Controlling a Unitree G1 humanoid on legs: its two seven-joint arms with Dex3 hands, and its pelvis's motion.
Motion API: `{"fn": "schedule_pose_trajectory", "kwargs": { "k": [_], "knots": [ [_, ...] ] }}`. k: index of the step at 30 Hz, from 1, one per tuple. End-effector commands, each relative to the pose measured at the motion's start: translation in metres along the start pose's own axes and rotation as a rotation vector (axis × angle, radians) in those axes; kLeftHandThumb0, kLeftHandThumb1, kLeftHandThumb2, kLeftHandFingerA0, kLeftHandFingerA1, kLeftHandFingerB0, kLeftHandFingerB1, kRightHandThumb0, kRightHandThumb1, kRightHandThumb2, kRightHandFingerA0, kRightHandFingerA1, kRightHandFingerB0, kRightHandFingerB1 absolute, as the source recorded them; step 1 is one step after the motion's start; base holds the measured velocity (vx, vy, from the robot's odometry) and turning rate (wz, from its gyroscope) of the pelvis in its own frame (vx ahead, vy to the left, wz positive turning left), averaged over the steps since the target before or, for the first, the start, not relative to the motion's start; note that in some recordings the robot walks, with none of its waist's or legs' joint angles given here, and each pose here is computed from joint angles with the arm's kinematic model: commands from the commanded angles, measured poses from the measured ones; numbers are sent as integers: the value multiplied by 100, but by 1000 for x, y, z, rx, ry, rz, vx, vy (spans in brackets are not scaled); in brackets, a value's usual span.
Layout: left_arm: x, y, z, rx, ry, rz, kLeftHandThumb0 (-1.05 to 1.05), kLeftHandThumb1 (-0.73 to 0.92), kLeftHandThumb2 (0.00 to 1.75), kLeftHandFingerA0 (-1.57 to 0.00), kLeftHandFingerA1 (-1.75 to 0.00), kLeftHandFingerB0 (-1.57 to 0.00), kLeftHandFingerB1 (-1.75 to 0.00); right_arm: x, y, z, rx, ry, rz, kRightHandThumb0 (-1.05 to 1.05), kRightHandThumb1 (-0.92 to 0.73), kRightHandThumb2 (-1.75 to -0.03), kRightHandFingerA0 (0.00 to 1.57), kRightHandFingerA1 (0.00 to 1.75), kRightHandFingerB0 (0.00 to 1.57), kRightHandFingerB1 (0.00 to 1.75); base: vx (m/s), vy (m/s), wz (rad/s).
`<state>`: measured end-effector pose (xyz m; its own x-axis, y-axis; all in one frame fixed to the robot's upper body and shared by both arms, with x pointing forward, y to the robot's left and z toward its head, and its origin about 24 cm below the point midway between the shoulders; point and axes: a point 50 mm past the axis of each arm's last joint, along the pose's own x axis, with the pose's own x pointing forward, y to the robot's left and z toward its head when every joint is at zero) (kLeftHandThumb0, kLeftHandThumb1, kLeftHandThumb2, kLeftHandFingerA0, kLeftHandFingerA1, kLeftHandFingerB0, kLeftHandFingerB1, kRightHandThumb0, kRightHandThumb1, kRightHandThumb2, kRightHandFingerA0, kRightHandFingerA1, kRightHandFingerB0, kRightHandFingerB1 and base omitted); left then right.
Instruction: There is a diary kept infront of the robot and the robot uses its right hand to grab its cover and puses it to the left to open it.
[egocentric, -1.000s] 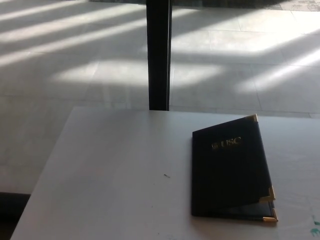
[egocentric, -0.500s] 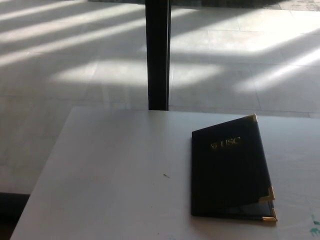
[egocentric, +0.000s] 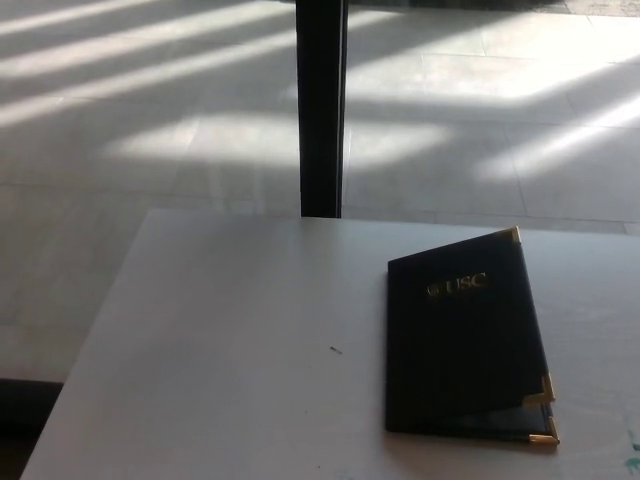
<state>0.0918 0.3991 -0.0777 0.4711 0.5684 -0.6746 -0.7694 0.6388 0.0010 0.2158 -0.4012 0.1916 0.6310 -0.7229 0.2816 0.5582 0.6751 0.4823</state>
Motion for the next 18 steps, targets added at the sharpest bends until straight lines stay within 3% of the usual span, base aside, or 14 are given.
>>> {"fn": "schedule_pose_trajectory", "kwargs": {
  "k": [1, 2, 4, 18],
  "knots": [
    [-1, 10, 13, -49, -62, 9, -105, 71, 152, -64, -151, -43, -132, -8, 62, -2, 21, 66, 128, -90, -81, -114, 32, 54, 30, 51, 0, 0, 0],
    [-1, 10, 13, -51, -63, 10, -105, 72, 151, -63, -150, -42, -131, -12, 71, -6, 13, 79, 184, -95, -92, -78, 30, 46, 23, 39, 0, 0, 0],
    [-1, 10, 14, -64, -65, 1, -105, 71, 151, -56, -147, -32, -125, -18, 83, -14, 16, 107, 269, -93, -92, -76, 28, 47, 20, 38, 0, 0, 0],
    [-1, 10, 11, -66, -63, 3, -105, 70, 150, -64, -150, -41, -130, -56, 91, -105, -80, 431, 380, -89, -92, -77, 32, 49, 23, 40, 0, 0, 0]
  ]
}}
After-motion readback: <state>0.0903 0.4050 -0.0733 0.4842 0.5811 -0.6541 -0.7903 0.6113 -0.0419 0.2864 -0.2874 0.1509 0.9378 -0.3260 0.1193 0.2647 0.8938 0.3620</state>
